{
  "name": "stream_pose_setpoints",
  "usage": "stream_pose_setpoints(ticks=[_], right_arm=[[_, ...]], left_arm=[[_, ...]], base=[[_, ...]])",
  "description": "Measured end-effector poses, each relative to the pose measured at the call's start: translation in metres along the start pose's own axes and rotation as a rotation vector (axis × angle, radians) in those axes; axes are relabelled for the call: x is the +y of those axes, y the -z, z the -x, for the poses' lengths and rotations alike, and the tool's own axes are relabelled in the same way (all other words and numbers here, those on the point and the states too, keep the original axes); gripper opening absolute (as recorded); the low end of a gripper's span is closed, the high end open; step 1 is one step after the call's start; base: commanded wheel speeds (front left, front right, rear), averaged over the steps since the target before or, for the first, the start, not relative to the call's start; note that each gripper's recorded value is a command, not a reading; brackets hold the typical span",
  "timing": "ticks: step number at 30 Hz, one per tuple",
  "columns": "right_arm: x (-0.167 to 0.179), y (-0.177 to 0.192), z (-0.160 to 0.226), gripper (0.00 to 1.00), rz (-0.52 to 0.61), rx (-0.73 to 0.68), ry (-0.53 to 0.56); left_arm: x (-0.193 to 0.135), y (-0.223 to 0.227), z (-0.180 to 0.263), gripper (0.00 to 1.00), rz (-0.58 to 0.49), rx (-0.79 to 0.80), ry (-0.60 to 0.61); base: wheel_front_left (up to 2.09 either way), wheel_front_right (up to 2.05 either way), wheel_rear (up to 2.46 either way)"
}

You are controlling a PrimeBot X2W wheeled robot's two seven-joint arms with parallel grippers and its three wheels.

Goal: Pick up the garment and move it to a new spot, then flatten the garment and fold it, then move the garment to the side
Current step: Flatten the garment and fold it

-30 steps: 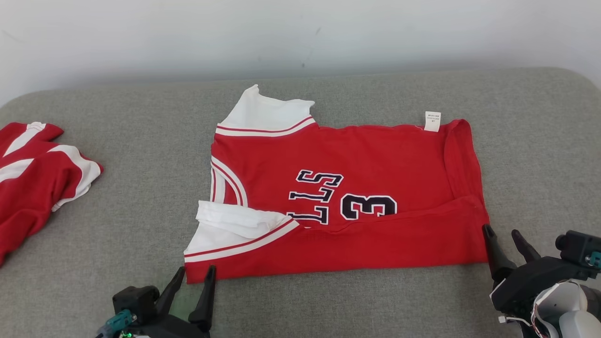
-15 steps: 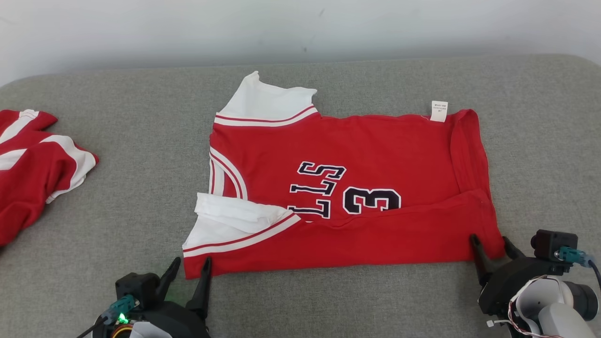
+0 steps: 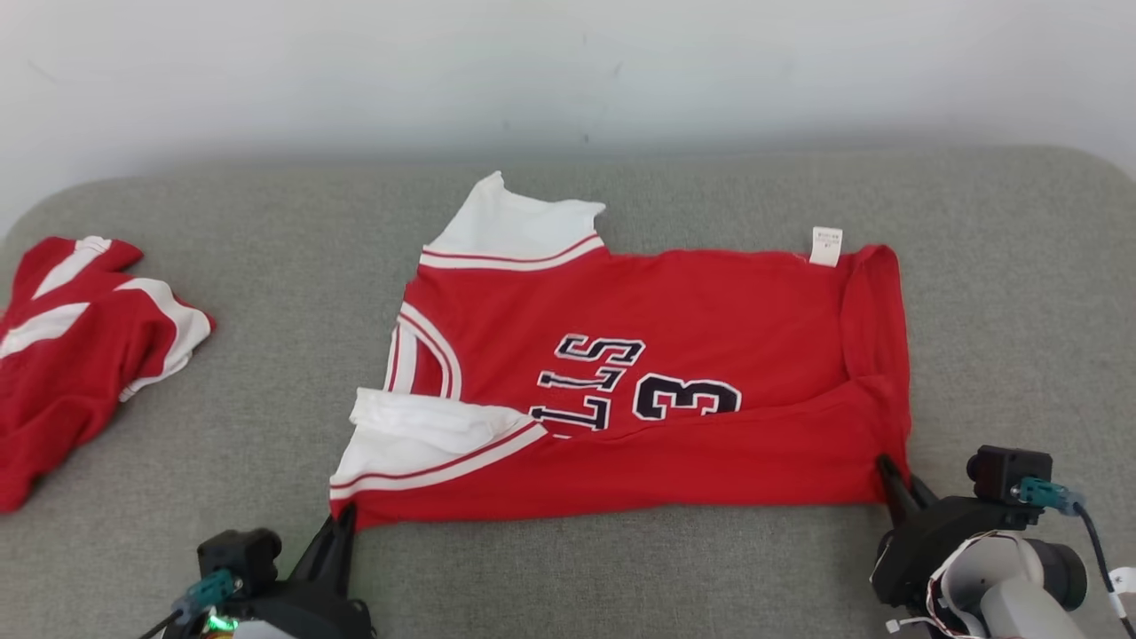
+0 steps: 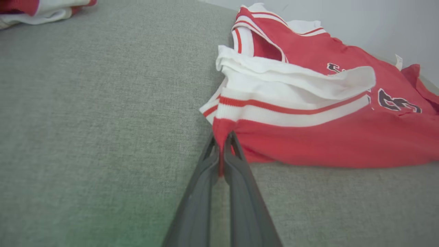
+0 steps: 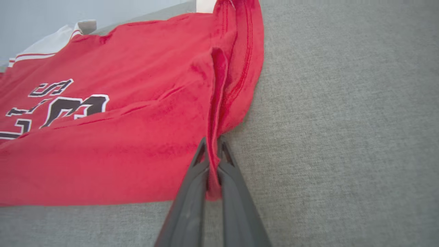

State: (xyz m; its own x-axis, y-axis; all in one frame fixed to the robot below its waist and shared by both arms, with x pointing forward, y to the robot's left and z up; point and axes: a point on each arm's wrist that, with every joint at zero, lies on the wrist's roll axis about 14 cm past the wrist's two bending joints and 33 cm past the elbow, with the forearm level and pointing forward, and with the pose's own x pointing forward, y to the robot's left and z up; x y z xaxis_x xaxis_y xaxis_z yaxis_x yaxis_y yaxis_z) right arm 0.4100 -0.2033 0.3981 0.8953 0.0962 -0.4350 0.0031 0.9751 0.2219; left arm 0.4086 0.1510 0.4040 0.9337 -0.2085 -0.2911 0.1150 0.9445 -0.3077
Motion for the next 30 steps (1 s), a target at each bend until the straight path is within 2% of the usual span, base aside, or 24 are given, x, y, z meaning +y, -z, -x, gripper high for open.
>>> stream_pose_setpoints(ticks=[5, 10, 16, 24, 25, 26, 27, 28, 30], right_arm=[[0.017, -0.004, 0.009, 0.0, -0.016, -0.029, -0.047], [0.022, 0.009, 0.027, 0.0, -0.032, -0.026, -0.068], [0.014, 0.029, 0.051, 0.0, -0.04, 0.002, -0.06], [0.002, 0.052, 0.078, 0.0, -0.078, 0.066, -0.027], [0.003, 0.057, 0.08, 0.02, -0.085, 0.079, -0.026], [0.005, 0.059, 0.082, 0.45, -0.086, 0.086, -0.029], [0.007, 0.058, 0.083, 0.98, -0.087, 0.084, -0.032], [0.009, 0.054, 0.083, 1.0, -0.085, 0.07, -0.037], [0.01, 0.047, 0.083, 1.0, -0.067, 0.041, -0.04]], left_arm=[[0.007, -0.003, 0.02, 0.0, 0.017, -0.036, -0.032], [0.007, 0.01, 0.049, 0.0, 0.051, -0.047, -0.065], [0.004, 0.024, 0.08, 0.0, 0.077, -0.051, -0.081], [-0.004, 0.034, 0.098, 0.0, 0.11, -0.041, -0.095], [-0.004, 0.037, 0.099, 0.09, 0.11, -0.034, -0.096], [-0.005, 0.039, 0.1, 0.31, 0.111, -0.028, -0.094], [-0.006, 0.04, 0.1, 0.46, 0.111, -0.023, -0.094], [-0.005, 0.04, 0.1, 1.0, 0.104, -0.024, -0.099], [-0.003, 0.036, 0.099, 1.0, 0.089, -0.034, -0.103]], base=[[0.0, 0.0, 0.0], [0.0, 0.0, 0.0], [0.0, 0.0, 0.0], [0.0, 0.0, 0.0], [0.0, 0.0, 0.0], [0.0, 0.0, 0.0], [0.0, 0.0, 0.0], [0.0, 0.0, 0.0], [0.0, 0.0, 0.0]])
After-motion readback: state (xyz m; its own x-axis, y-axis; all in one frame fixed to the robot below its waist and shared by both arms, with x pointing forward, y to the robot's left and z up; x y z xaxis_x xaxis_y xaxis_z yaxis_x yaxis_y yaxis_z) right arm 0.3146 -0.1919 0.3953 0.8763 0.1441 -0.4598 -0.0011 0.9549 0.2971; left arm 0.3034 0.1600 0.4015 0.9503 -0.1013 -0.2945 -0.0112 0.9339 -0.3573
